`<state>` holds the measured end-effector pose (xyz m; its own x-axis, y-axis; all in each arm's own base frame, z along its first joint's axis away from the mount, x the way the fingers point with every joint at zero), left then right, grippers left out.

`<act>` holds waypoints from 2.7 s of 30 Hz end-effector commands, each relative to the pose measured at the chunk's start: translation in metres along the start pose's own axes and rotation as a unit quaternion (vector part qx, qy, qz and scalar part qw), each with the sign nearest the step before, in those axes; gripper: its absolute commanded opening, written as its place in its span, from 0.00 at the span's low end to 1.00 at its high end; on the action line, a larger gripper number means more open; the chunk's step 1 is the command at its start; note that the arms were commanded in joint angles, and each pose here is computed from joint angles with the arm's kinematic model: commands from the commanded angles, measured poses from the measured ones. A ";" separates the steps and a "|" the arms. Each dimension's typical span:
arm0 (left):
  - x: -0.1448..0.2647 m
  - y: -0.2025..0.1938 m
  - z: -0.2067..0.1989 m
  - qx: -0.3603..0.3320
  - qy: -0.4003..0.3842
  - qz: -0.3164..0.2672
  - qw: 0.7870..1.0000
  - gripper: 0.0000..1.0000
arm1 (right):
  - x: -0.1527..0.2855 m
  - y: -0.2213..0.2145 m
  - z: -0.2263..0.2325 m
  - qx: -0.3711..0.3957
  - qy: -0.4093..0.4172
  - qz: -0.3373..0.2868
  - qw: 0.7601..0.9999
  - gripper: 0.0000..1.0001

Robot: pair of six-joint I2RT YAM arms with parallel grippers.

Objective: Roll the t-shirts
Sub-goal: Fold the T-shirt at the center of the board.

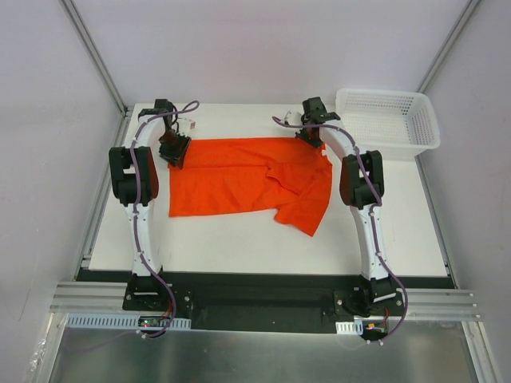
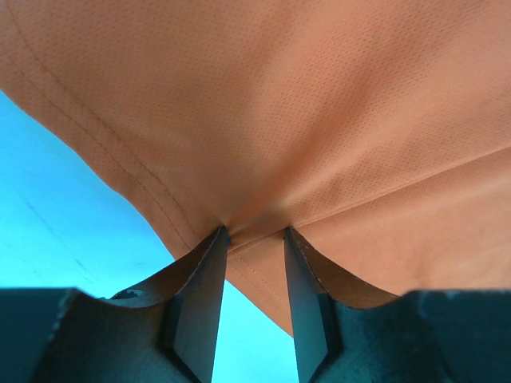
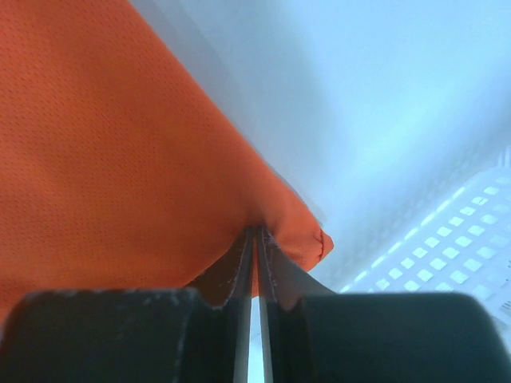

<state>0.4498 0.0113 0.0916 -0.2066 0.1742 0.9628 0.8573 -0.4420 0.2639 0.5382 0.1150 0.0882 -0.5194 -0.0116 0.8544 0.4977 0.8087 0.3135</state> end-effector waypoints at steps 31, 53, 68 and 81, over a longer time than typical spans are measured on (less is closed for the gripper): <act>0.172 -0.037 -0.091 -0.034 -0.047 -0.152 0.987 0.68 | 0.212 -0.160 0.212 0.300 0.251 -0.207 0.897 0.65; 0.166 -0.115 -0.119 0.016 -0.071 -0.134 0.988 0.65 | 0.188 -0.142 0.226 0.332 0.309 -0.093 0.886 0.43; 0.154 -0.144 -0.101 0.095 -0.042 -0.096 0.990 0.67 | 0.163 -0.142 0.236 0.325 0.327 -0.037 0.887 0.45; 0.123 -0.159 -0.102 0.226 -0.094 -0.070 0.967 0.69 | 0.157 -0.125 0.225 0.234 0.269 -0.012 0.934 0.01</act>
<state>0.2369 0.0190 0.1817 -0.2966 0.3390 0.8928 0.9423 -0.0479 0.3313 0.2331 0.1415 0.0826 0.0090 -0.2423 0.9702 -0.0623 0.9682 0.2423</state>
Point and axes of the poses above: each gripper's point midway between its finger pads, its own x axis back along the fingers, its own z axis along the line the jaws close on, y = z × x, the point moved 7 cm from there along x, back along the fingers, and after that the axes turned 7 degrees about -x, right-handed, at the moved point
